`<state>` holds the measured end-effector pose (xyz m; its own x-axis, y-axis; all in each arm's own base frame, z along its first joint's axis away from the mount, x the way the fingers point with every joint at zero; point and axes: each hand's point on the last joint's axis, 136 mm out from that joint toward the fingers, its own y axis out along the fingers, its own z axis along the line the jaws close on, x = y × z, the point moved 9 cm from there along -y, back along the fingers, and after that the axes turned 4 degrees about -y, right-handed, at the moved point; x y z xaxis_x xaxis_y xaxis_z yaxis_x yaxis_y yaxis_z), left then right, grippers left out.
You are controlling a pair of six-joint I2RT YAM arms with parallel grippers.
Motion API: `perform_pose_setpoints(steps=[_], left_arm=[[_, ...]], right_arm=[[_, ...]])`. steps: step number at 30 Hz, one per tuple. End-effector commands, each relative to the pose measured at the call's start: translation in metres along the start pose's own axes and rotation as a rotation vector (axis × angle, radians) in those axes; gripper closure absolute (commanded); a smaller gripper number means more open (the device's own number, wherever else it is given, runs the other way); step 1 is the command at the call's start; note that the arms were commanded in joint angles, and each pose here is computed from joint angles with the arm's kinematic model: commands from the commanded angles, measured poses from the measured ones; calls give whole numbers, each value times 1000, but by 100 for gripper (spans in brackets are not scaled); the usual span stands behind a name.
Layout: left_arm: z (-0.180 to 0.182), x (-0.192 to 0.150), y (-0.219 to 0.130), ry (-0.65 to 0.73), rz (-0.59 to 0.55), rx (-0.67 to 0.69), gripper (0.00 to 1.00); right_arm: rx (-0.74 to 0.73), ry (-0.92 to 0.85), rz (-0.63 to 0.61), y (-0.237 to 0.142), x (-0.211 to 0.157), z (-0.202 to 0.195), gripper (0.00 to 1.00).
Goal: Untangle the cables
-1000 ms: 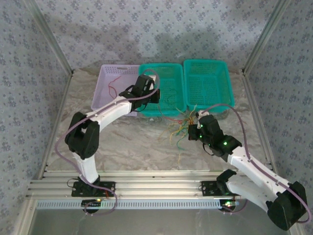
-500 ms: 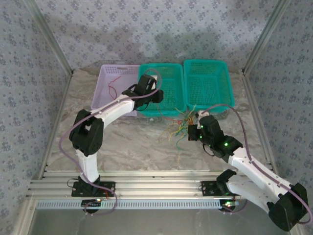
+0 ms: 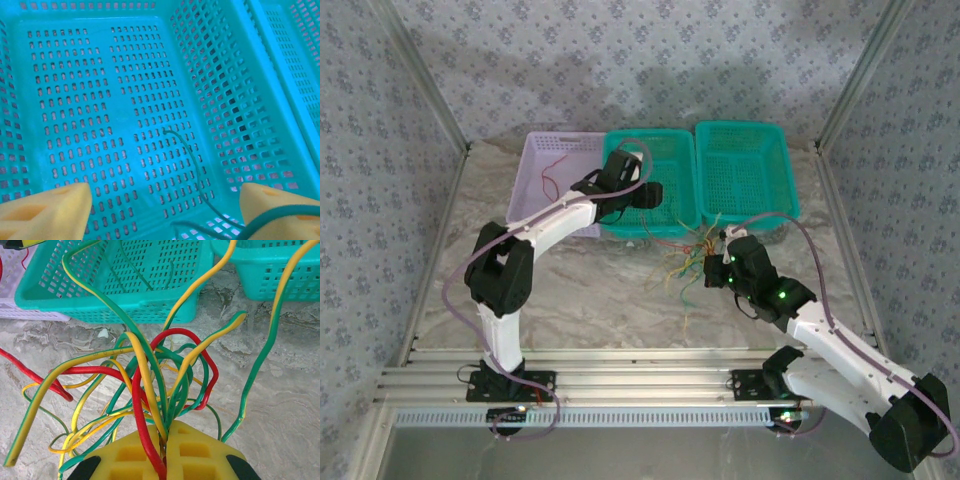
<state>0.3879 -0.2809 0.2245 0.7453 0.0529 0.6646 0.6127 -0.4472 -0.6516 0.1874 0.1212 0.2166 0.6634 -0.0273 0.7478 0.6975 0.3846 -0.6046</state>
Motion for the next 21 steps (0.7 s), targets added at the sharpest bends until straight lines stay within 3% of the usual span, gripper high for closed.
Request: perform_pose_setpoints(steps=[1,12,14,21], left_arm=[[-9,24,-29,8,-73,-26,17],[-9,34,-33,25,-76,40,1],[-6,37,-31,22,-39,115,0],[-5,40,-21,15,74,184,0]], right_arm=[[16,-12,-51,-9,12,5,100],[17,-12,-49,-10,12,5,100],[17,-13,-47,-10,12,6,100],[17,-17,-51,-12,14,6,100]])
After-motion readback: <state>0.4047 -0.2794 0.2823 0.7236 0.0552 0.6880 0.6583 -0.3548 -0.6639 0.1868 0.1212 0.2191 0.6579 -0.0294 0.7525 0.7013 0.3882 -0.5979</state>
